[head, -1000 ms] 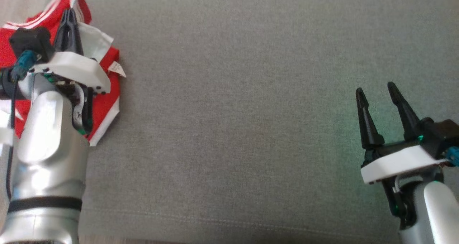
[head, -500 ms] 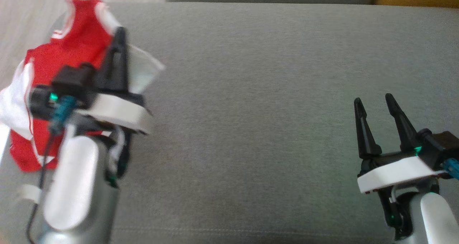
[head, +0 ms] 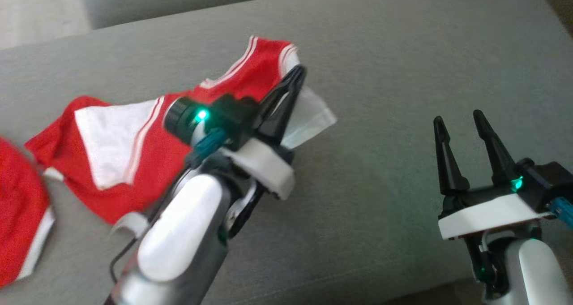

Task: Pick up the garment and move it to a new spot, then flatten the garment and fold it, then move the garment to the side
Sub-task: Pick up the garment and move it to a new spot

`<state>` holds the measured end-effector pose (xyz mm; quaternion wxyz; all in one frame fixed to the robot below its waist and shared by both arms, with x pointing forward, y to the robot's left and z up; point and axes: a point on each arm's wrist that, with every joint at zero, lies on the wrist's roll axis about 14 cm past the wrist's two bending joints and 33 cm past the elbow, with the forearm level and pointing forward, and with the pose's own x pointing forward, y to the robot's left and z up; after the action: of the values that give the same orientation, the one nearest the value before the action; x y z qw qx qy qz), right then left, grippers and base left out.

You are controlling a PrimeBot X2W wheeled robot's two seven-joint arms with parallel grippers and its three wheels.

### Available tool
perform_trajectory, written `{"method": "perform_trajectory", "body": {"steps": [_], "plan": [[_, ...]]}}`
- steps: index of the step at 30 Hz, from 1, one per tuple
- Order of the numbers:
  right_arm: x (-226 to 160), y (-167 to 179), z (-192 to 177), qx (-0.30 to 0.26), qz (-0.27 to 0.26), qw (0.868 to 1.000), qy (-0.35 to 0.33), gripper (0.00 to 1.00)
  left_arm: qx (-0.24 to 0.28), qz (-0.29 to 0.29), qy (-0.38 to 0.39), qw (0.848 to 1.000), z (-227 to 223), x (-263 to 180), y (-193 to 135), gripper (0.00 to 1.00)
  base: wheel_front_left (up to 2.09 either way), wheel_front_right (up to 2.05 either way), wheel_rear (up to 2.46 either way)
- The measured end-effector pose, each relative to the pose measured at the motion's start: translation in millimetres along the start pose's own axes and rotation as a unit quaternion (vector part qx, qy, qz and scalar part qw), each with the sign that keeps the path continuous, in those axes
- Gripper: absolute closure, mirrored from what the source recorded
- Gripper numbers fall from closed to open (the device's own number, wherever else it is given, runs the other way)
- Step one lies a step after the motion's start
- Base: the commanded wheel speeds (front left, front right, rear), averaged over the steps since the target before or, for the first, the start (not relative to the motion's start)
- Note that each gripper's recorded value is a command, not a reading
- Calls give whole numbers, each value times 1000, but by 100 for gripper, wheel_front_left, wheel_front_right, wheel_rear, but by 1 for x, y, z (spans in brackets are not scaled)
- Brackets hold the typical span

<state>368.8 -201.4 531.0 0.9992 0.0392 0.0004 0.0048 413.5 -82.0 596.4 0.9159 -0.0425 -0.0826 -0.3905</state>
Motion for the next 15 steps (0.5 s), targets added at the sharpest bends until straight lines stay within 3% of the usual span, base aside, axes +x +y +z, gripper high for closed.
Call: {"method": "perform_trajectory", "body": {"steps": [8, 15], "plan": [[-17, -36, -6, 7, -64, 998, 5, 0, -43, -124, -37, 991, 7, 58, -71, 100, 0, 0, 0], [-9, -54, -24, 8, -93, 995, 24, 0, -77, -141, 39, 986, -63, 89, -77, 100, 0, 0, 0]]}}
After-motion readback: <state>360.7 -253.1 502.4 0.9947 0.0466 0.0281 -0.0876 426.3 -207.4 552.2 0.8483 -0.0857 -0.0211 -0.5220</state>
